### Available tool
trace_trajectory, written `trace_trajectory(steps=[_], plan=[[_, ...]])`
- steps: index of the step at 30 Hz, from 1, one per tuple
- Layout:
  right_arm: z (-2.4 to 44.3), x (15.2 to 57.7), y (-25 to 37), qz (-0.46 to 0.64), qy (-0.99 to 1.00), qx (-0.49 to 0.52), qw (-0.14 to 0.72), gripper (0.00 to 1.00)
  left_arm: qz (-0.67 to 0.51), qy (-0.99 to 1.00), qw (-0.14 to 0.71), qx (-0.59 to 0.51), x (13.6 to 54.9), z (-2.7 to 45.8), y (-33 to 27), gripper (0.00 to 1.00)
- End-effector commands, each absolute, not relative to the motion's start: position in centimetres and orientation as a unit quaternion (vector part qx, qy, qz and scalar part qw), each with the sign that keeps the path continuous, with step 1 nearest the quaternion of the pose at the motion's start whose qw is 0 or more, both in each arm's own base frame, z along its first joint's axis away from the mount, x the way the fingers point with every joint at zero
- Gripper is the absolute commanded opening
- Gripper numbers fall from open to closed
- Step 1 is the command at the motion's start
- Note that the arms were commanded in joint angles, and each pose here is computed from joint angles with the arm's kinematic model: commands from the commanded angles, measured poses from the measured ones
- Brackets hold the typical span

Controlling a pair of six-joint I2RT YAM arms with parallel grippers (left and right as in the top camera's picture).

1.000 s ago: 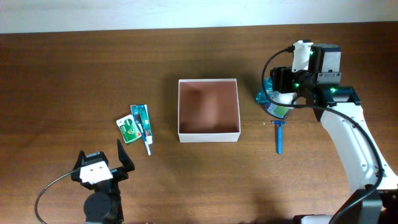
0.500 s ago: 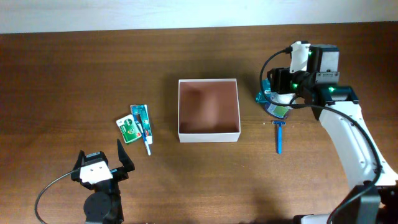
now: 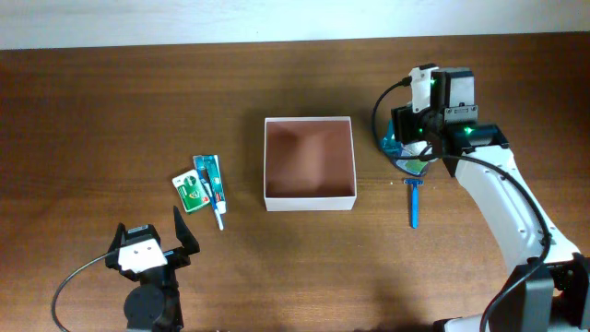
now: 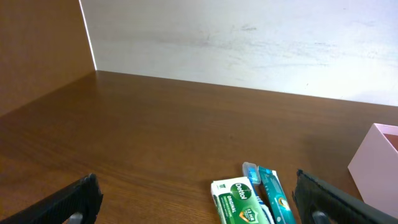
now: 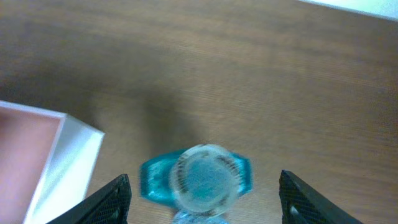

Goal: Pack container
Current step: 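Lower the right gripper onto the mouthwash cap and close on it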

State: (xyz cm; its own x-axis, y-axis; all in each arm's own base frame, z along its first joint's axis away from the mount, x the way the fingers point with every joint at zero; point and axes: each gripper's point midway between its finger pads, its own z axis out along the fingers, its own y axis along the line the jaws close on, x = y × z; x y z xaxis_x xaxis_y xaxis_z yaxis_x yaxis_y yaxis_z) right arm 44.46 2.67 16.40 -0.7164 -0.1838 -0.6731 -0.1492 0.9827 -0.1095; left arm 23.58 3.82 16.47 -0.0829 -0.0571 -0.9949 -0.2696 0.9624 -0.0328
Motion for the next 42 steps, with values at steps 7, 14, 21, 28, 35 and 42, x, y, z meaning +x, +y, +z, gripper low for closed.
trace_trajectory(steps=[7,14,21,28,35,42], plan=[[17.1,45.7,1.9,-0.035,0.92,-0.042,0.387,0.59,0.086,0.734,0.666,-0.105,23.6,16.1,3.9,0.99],[16.8,45.9,2.0,-0.03,0.921,-0.037,0.387,0.59,0.086,0.733,0.666,-0.105,23.6,16.1,3.9,0.99],[16.9,46.1,2.5,-0.01,0.919,-0.032,0.392,0.48,0.086,0.734,0.666,-0.105,23.6,16.1,3.9,0.99],[16.9,46.1,2.5,-0.01,0.92,-0.032,0.391,0.4,0.086,0.733,0.666,-0.105,23.6,16.1,3.9,0.99],[15.4,46.1,2.6,-0.007,0.927,-0.025,0.374,0.53,0.086,0.733,0.666,-0.105,23.6,16.1,3.9,1.0],[15.4,46.5,2.7,-0.002,0.925,-0.022,0.378,0.42,0.086,0.733,0.666,-0.105,23.6,16.1,3.9,0.99]])
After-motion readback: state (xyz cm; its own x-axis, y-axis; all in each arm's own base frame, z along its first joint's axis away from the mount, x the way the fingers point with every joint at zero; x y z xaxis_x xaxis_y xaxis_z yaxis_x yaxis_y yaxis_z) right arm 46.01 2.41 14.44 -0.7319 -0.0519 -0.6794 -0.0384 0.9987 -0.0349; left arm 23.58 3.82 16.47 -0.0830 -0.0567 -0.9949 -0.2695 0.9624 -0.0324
